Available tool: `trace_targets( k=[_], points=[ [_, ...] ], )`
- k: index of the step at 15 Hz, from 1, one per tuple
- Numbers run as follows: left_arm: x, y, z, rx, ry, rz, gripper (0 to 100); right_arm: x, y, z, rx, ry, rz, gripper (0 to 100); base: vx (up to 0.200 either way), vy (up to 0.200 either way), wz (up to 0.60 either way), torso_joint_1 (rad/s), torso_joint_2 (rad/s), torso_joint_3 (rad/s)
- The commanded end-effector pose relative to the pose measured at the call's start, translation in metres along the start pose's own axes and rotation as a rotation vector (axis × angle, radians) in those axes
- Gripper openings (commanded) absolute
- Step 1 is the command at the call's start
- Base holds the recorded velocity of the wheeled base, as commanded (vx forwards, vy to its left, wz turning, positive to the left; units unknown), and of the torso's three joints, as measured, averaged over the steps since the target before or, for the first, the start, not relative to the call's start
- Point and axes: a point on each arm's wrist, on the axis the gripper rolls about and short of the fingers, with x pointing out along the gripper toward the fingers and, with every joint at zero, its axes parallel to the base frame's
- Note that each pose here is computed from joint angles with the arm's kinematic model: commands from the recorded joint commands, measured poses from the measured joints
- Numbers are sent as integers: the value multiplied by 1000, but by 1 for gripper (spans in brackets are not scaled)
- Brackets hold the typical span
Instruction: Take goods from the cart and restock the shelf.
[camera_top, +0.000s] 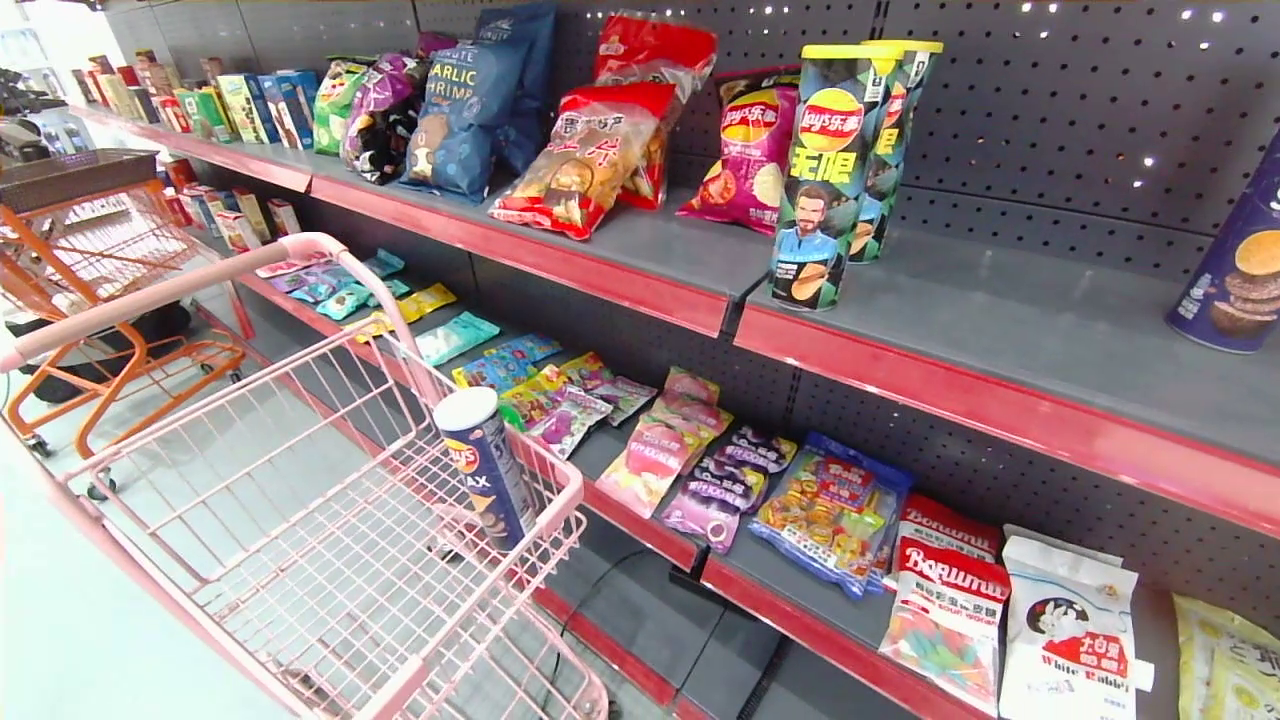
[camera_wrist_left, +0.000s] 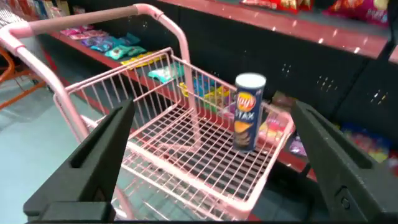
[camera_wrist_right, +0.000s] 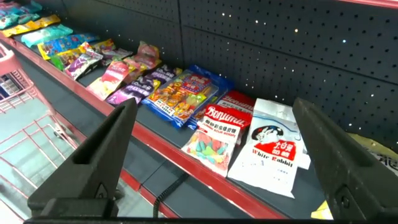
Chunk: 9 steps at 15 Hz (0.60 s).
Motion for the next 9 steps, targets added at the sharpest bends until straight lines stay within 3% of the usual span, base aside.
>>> trace_targets(
  k=[1, 2, 4, 6, 7, 9],
  points=[
    [111, -9, 64, -108, 228, 31, 100, 0, 0, 0, -1, 0, 0, 100, 0, 0, 0, 0, 0, 0],
    [139, -9, 51, -106, 271, -14, 100, 0, 0, 0, -1, -1, 0, 100, 0, 0, 0, 0, 0, 0],
    [178, -10, 23, -103, 304, -148, 100, 0, 0, 0, -1, 0, 0, 100, 0, 0, 0, 0, 0, 0],
    [198, -9, -20, 0, 424, -308, 100, 0, 0, 0, -1, 0, 0, 100, 0, 0, 0, 0, 0, 0],
    [205, -8, -34, 37, 459, -355, 100, 0, 0, 0, -1, 0, 0, 100, 0, 0, 0, 0, 0, 0],
    [217, -7, -57, 41, 527, -368, 100, 0, 0, 0, -1, 0, 0, 100, 0, 0, 0, 0, 0, 0]
  ],
)
